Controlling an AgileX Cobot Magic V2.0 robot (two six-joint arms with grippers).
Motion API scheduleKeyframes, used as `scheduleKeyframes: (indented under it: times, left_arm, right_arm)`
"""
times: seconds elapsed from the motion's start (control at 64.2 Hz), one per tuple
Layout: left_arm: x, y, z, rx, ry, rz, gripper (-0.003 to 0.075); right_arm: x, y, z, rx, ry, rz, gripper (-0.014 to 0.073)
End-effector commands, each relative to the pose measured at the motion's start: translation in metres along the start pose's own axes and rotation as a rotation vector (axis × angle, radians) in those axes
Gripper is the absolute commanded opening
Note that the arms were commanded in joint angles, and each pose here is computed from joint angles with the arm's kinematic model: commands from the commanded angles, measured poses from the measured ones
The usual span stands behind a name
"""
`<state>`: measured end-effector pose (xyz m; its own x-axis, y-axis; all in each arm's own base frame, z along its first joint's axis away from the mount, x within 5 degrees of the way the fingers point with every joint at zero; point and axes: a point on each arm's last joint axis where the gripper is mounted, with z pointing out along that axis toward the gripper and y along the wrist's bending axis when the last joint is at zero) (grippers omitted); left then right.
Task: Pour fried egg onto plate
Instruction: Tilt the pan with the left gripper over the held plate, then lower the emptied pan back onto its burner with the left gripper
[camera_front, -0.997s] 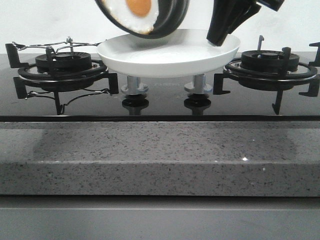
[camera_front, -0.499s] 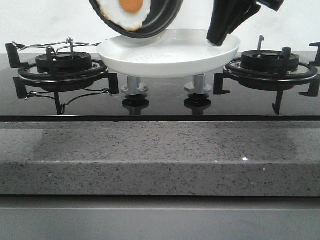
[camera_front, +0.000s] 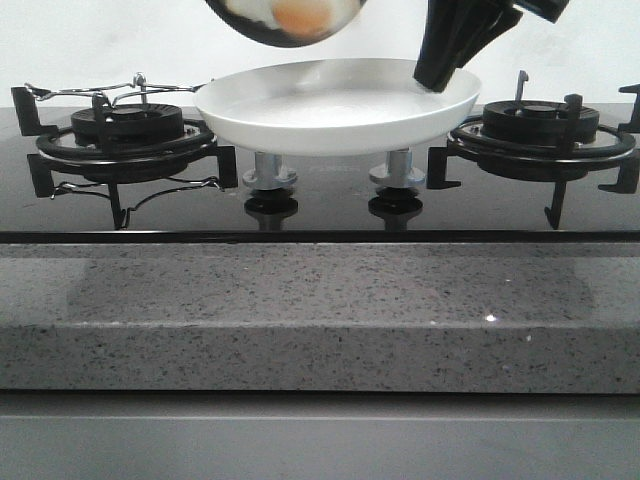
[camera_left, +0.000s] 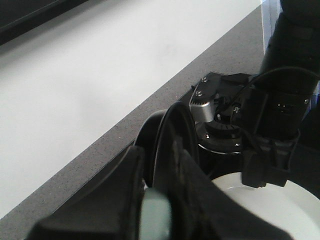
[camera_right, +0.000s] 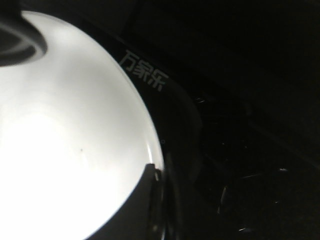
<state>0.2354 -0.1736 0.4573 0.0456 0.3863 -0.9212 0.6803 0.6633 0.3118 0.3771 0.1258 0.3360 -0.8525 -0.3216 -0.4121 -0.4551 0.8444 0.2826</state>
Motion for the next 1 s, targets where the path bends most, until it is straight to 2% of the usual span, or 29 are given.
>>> scheduleKeyframes:
  times: [0.0,0.218,0.327,0.561,0.717,0.81,0.982]
  left_arm:
    - [-0.028,0.007,-0.023,-0.068,-0.164,-0.014,-0.0020]
    - [-0.026,0.013,-0.024,-0.090,-0.156,-0.047,-0.0020]
    - [-0.023,0.026,-0.027,-0.134,-0.160,-0.135,-0.0019]
    - [-0.010,0.078,-0.046,-0.248,-0.259,-0.524,-0.0019]
    - [0.014,0.118,-0.056,-0.286,-0.272,-0.808,-0.0019]
    - [0.039,0.147,-0.061,-0.262,-0.274,-1.016,-0.0019]
    - [0.087,0.190,-0.056,-0.040,-0.308,-1.341,-0.0019]
  right_arm:
    - [-0.004,0.013,-0.029,-0.022,-0.101,-0.024,-0.0067]
    - [-0.004,0.013,-0.029,-0.022,-0.101,-0.024,-0.0067]
    - [-0.004,0.013,-0.029,-0.022,-0.101,-0.024,-0.0067]
    - [-0.004,0.013,-0.029,-0.022,-0.101,-0.024,-0.0067]
    - [-0.004,0.013,-0.029,-0.022,-0.101,-0.024,-0.0067]
    - [-0.004,0.013,-0.029,-0.022,-0.101,-0.024,-0.0067]
    - [-0.004,0.013,-0.029,-0.022,-0.101,-0.024,-0.0067]
